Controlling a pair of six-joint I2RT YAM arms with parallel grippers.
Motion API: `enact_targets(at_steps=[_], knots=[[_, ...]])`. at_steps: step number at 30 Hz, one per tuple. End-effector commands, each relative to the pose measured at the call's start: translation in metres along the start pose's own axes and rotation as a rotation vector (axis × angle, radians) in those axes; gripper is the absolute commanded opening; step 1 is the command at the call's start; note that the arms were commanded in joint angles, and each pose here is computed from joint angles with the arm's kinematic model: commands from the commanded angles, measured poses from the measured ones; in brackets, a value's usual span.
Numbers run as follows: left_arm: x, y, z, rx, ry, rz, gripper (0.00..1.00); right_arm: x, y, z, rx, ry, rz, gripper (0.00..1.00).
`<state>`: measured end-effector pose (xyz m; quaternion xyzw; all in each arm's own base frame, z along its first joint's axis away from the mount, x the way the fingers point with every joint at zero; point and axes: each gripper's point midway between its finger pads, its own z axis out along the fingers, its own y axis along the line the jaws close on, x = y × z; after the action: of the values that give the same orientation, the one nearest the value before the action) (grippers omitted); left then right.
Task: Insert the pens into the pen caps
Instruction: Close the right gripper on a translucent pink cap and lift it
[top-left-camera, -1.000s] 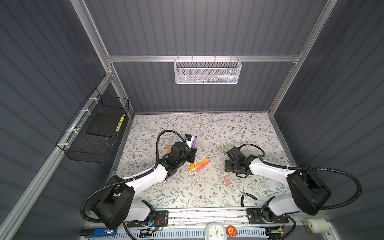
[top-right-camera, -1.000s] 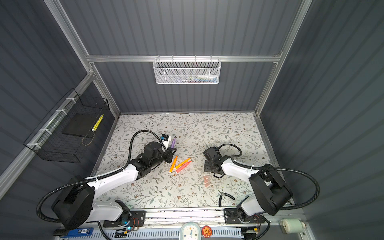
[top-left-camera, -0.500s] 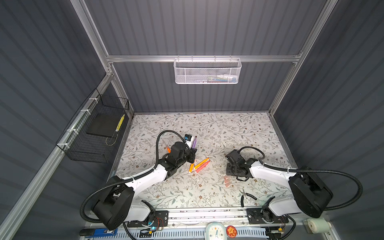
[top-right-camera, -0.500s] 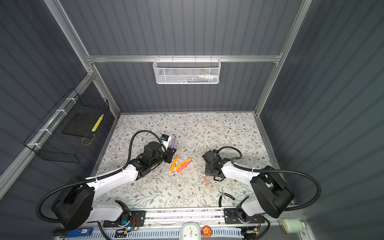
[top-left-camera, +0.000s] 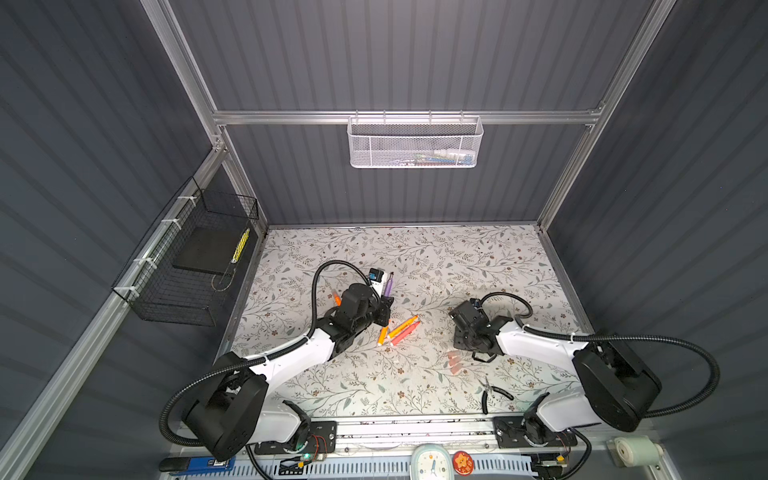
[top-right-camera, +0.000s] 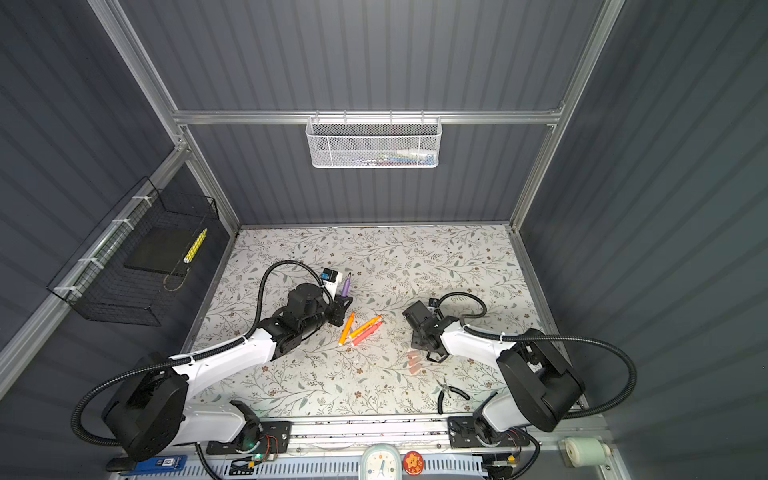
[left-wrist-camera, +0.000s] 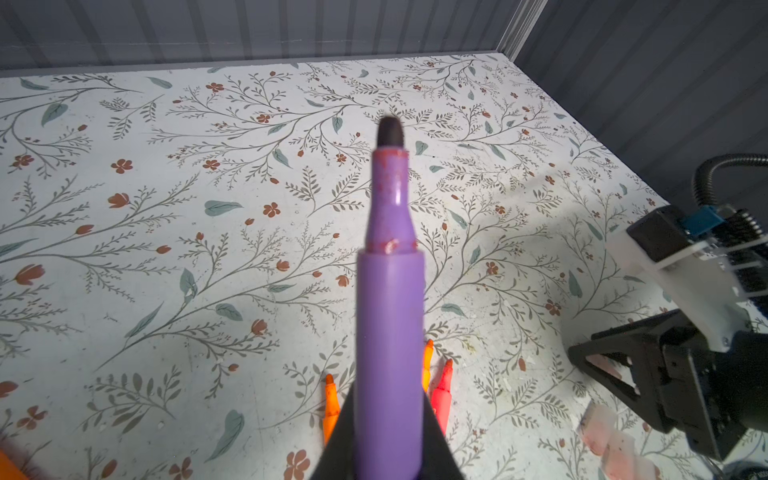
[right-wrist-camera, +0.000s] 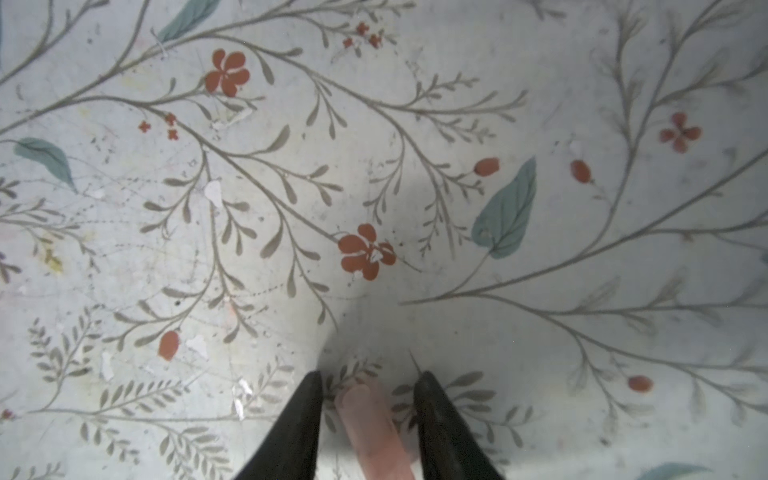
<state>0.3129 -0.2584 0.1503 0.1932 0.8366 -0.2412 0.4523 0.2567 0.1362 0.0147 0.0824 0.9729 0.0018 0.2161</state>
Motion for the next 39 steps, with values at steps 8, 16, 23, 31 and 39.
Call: enact_targets(at_steps=[8, 16, 23, 31, 39], knots=[[-0.008, -0.006, -0.005, 0.022, -0.017, 0.007, 0.00, 0.023, -0.014, 0.004, 0.049, 0.084, -0.013, 0.32], [-0.009, -0.006, -0.005, 0.024, -0.018, 0.007, 0.00, 0.031, -0.008, -0.004, -0.008, 0.088, -0.030, 0.33], [-0.009, -0.007, -0.005, 0.030, -0.017, 0.005, 0.00, 0.031, -0.019, 0.003, 0.067, 0.086, -0.032, 0.18], [-0.009, -0.007, -0.006, 0.031, -0.016, 0.006, 0.00, 0.031, -0.020, 0.008, 0.088, 0.094, -0.034, 0.32], [-0.008, -0.009, -0.005, 0.037, -0.015, 0.004, 0.00, 0.031, -0.021, 0.012, 0.103, 0.091, -0.039, 0.26]])
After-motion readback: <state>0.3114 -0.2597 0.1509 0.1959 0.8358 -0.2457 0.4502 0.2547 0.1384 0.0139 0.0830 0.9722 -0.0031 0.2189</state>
